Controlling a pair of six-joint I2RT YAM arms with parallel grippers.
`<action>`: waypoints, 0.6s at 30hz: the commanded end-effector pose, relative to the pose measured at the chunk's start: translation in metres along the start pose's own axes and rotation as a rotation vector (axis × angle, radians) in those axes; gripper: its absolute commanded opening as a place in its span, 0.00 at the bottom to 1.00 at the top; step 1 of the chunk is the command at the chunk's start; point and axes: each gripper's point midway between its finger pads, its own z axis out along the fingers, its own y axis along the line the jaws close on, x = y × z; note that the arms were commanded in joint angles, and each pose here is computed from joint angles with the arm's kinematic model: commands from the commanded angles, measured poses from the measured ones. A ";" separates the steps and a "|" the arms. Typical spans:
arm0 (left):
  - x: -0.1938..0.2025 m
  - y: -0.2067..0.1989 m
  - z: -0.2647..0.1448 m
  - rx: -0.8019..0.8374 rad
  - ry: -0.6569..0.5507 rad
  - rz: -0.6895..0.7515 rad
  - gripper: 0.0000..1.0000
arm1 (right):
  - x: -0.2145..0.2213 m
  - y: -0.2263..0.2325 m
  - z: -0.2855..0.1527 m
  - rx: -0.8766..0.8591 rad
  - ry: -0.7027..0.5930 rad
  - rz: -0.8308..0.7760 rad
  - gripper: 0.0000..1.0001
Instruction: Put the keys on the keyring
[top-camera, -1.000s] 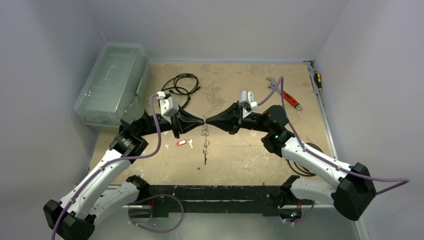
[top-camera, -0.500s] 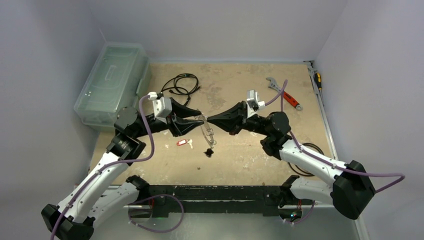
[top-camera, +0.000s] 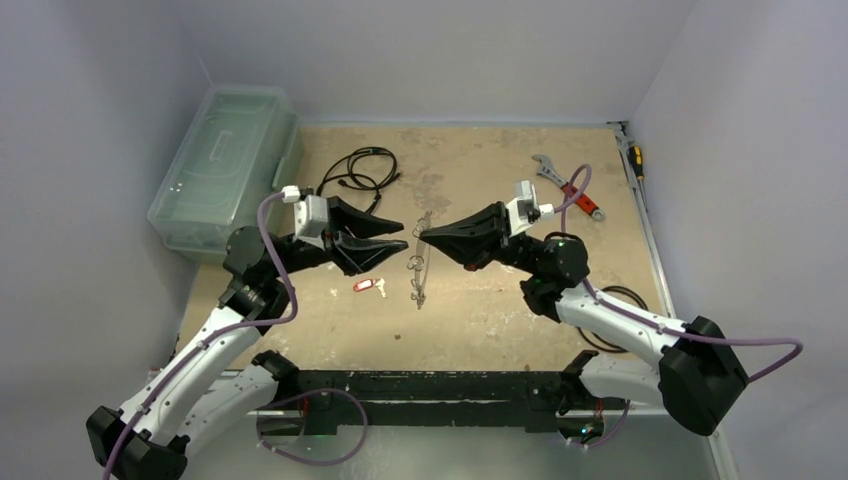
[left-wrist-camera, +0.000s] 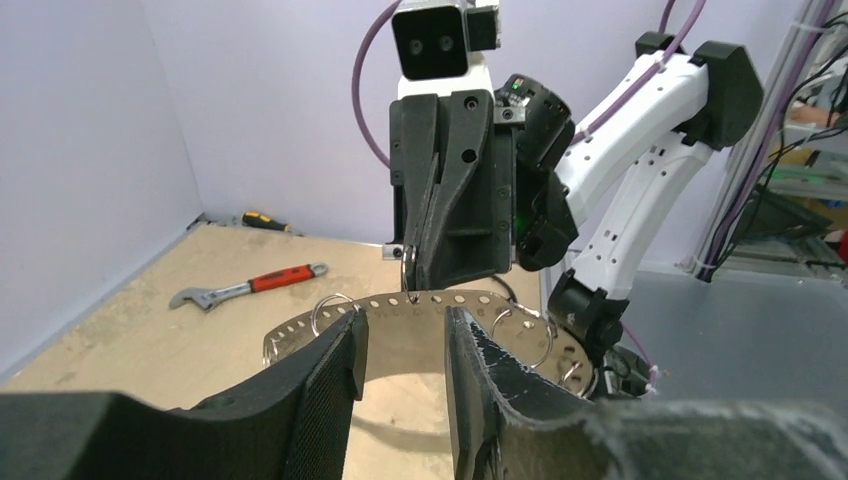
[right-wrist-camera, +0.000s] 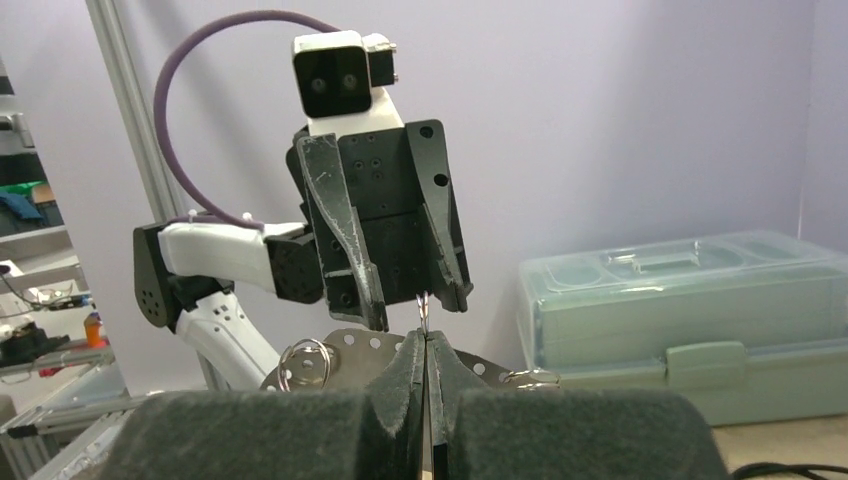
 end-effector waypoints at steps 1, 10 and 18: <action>-0.008 -0.010 0.003 0.055 -0.054 -0.020 0.34 | -0.021 0.011 0.003 -0.038 -0.092 -0.015 0.00; -0.001 -0.010 0.006 0.082 -0.058 -0.045 0.27 | -0.016 0.009 0.005 -0.052 -0.088 0.007 0.00; 0.002 -0.009 0.008 0.090 -0.052 -0.052 0.19 | -0.012 0.008 0.006 -0.061 -0.087 0.023 0.00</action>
